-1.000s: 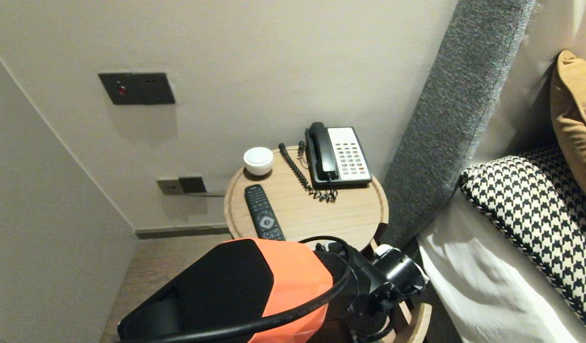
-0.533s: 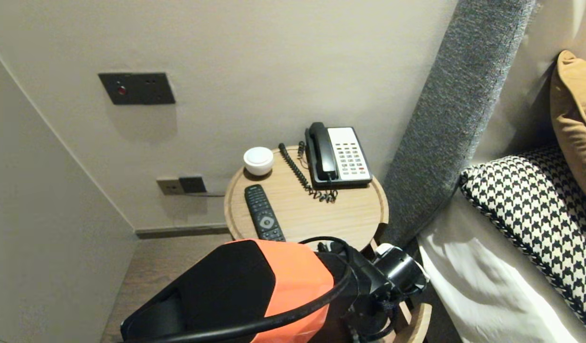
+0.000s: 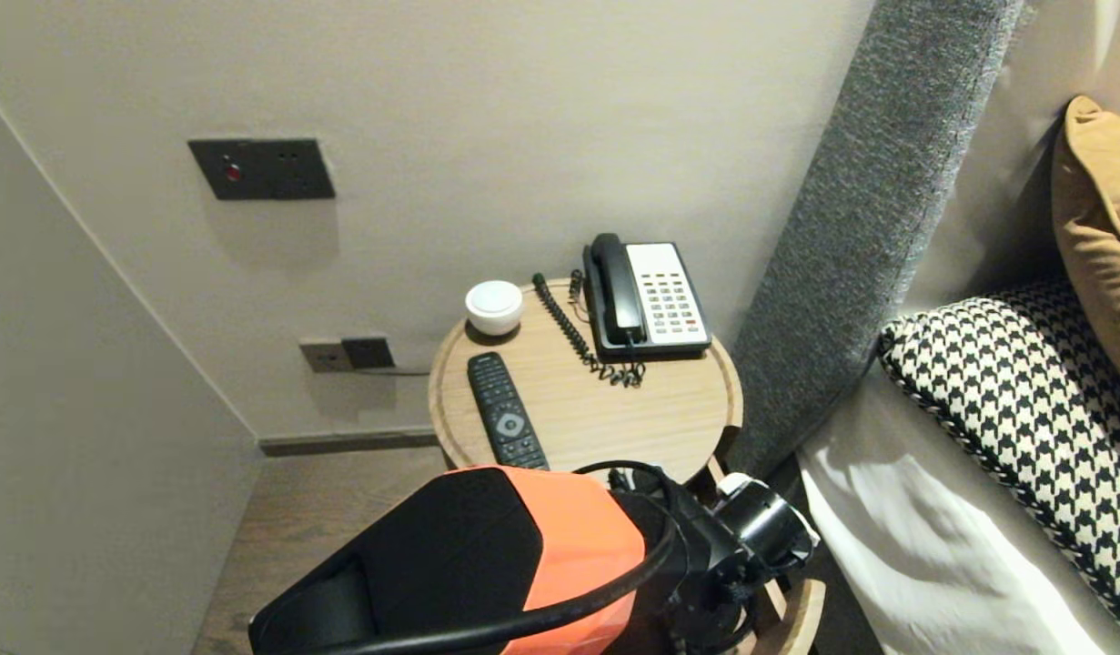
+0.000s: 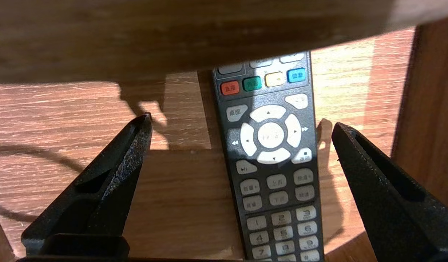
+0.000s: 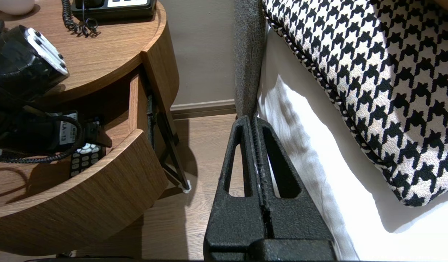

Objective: Take the remote control out of the drawer one by one and place them on the table

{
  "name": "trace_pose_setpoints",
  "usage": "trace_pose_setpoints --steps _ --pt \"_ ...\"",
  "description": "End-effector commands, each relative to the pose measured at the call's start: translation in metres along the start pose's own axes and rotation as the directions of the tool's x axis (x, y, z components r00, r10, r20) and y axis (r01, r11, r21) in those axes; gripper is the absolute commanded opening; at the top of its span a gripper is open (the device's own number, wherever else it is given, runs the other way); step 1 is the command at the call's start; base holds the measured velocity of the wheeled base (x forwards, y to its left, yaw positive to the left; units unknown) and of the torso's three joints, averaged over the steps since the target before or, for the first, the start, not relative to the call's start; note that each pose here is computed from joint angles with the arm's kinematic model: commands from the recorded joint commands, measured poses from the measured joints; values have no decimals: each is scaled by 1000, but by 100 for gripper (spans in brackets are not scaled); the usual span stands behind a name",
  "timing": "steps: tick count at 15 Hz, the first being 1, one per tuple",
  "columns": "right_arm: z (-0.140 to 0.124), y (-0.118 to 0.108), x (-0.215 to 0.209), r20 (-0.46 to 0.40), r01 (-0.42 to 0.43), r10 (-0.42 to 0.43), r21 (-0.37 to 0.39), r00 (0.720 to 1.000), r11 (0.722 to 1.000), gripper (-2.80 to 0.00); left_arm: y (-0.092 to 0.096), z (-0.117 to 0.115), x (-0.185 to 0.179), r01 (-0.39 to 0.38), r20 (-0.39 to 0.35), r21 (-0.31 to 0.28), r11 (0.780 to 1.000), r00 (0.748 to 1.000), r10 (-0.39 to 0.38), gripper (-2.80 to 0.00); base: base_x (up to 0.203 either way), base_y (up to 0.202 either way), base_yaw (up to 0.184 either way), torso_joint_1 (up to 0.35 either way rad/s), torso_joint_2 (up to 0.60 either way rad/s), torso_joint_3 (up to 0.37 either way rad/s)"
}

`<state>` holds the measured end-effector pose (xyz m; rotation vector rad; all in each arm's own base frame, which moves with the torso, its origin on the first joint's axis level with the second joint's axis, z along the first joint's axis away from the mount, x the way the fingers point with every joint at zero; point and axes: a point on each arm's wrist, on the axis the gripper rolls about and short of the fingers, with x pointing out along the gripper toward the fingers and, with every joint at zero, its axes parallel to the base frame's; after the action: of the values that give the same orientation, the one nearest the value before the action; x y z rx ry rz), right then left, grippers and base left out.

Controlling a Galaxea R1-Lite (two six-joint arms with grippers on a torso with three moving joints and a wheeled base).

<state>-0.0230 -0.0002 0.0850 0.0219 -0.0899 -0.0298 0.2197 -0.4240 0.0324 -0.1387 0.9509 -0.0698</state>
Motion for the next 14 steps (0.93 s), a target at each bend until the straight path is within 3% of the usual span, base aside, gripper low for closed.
trace_pose_setpoints --steps 1,8,14 --pt "-11 0 2 -40 1 -1 -1 999 1000 -280 1 -3 6 -22 10 2 1000 1000 22 -280 0 0 0 0 0 0" --pt "-11 0 2 -40 1 -1 -1 999 1000 -280 1 -3 5 -22 14 0 1000 1000 22 -280 0 0 0 0 0 0" --pt "-11 0 2 -40 1 -1 -1 999 1000 -280 2 1 -17 -12 14 6 1000 1000 12 -280 0 0 0 0 0 0"
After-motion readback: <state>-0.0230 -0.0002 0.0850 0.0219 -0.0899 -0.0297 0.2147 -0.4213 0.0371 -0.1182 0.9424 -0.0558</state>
